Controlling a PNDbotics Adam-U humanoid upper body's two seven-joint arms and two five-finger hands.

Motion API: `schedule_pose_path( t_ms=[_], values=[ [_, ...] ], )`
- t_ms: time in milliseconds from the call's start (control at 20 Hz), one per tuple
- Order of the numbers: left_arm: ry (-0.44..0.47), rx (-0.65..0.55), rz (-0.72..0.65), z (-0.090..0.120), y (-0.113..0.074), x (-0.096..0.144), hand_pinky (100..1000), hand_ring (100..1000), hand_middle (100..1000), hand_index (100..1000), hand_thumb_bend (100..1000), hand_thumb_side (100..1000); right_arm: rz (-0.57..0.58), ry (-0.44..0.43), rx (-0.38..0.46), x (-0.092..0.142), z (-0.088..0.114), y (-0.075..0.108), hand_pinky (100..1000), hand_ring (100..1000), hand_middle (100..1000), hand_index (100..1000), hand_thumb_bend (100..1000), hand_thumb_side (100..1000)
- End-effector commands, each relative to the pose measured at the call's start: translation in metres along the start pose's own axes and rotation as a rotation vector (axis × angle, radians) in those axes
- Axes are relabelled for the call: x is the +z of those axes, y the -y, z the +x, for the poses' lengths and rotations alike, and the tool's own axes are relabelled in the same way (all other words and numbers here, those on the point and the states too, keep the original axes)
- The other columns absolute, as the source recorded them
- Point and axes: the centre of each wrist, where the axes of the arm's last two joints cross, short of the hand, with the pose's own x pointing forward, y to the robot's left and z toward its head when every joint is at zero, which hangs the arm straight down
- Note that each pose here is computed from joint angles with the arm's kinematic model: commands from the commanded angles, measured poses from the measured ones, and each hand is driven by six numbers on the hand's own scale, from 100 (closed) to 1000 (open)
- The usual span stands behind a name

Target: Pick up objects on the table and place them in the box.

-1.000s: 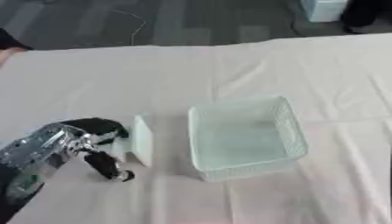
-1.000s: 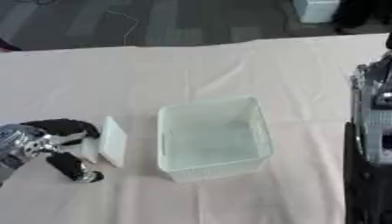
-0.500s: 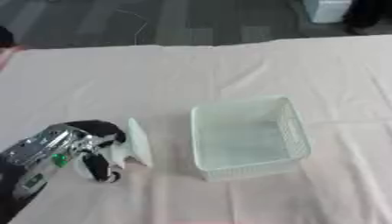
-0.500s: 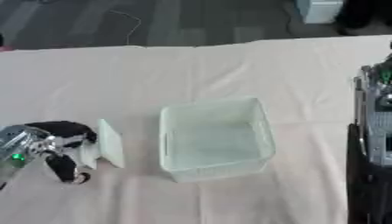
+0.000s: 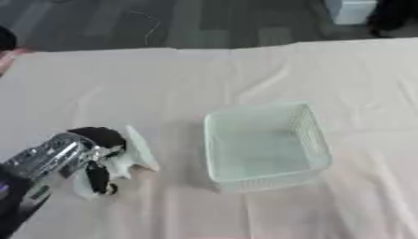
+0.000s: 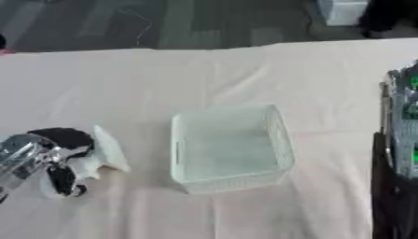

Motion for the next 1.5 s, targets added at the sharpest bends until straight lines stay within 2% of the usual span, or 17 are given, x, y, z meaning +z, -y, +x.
schedule_pose_path(
  t_ms=[50,100,150,250,350,600,950,1100,1300,1350,1400,1500],
  values=[
    [-0.045,-0.047,0.040,-0.008,-0.004,0.005,100,116,116,418,100,116,-0.012,0.032,-0.002,-0.008,0.001,0.000,468,311,303,461,100,927],
    [-0.051,-0.061,0.057,-0.008,-0.004,0.006,100,100,100,329,100,190,-0.012,0.032,-0.002,-0.008,0.001,0.000,468,311,303,461,100,927],
    [-0.057,-0.071,0.076,-0.008,-0.004,0.007,100,100,100,225,100,327,-0.012,0.032,-0.001,-0.008,0.001,0.000,468,311,302,461,100,927],
    [-0.056,-0.075,0.124,-0.009,-0.005,0.009,100,100,100,164,100,368,-0.012,0.032,-0.001,-0.008,0.001,0.000,468,311,302,461,100,927],
    [-0.052,-0.049,0.169,-0.010,-0.006,0.011,100,100,100,152,100,424,-0.011,0.031,0.000,-0.008,0.001,0.000,468,311,302,461,100,927],
    [-0.055,0.051,0.288,-0.013,-0.013,0.021,100,100,100,133,100,416,-0.009,0.030,0.002,-0.008,0.001,0.000,468,311,303,461,100,927],
    [-0.052,0.153,0.655,-0.006,-0.034,0.062,100,100,100,126,100,481,-0.004,0.026,0.006,-0.007,0.001,0.001,467,311,302,461,100,927],
    [-0.012,0.205,0.744,-0.002,-0.044,0.076,100,100,100,128,100,494,-0.002,0.024,0.006,-0.006,0.001,0.002,467,311,302,461,100,927],
    [0.069,0.253,0.832,-0.002,-0.054,0.081,100,100,100,129,100,513,0.000,0.022,0.006,-0.006,0.001,0.002,467,311,302,460,100,927],
    [0.097,0.262,0.852,-0.001,-0.056,0.082,100,100,100,130,100,552,0.000,0.022,0.006,-0.006,0.001,0.002,467,311,302,460,100,927],
    [0.125,0.271,0.868,-0.001,-0.058,0.083,100,100,100,130,100,518,0.000,0.022,0.005,-0.006,0.001,0.002,467,311,302,460,100,927],
    [0.172,0.282,0.893,0.001,-0.062,0.084,100,100,100,130,100,521,-0.001,0.022,0.004,-0.006,0.001,0.001,467,311,302,460,100,927]
  ],
)
